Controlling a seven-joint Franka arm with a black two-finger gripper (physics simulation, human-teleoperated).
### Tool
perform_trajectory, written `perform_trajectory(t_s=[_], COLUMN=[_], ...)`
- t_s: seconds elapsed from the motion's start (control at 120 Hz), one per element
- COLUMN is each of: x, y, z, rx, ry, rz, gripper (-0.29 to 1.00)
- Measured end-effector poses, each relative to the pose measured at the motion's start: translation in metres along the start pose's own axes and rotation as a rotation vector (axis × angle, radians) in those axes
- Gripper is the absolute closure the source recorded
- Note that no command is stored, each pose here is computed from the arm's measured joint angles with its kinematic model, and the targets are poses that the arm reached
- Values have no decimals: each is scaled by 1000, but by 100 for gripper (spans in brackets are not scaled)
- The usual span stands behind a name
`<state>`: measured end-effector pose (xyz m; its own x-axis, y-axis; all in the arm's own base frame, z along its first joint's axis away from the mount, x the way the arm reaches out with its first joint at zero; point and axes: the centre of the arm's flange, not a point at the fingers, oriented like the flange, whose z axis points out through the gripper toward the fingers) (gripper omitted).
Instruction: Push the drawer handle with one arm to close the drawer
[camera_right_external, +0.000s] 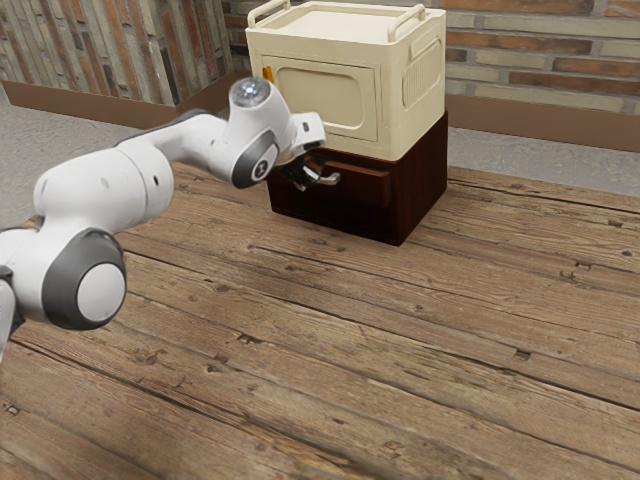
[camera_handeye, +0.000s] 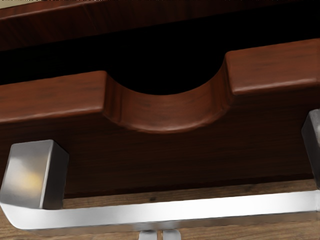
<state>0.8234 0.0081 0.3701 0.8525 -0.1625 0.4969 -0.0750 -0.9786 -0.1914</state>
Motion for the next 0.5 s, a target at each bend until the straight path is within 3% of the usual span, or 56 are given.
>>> perform_trajectory(t_s=[0.5], x=[1], y=[2], z=[17], rx=[32], ry=[106], rz=[-9], gripper=[79])
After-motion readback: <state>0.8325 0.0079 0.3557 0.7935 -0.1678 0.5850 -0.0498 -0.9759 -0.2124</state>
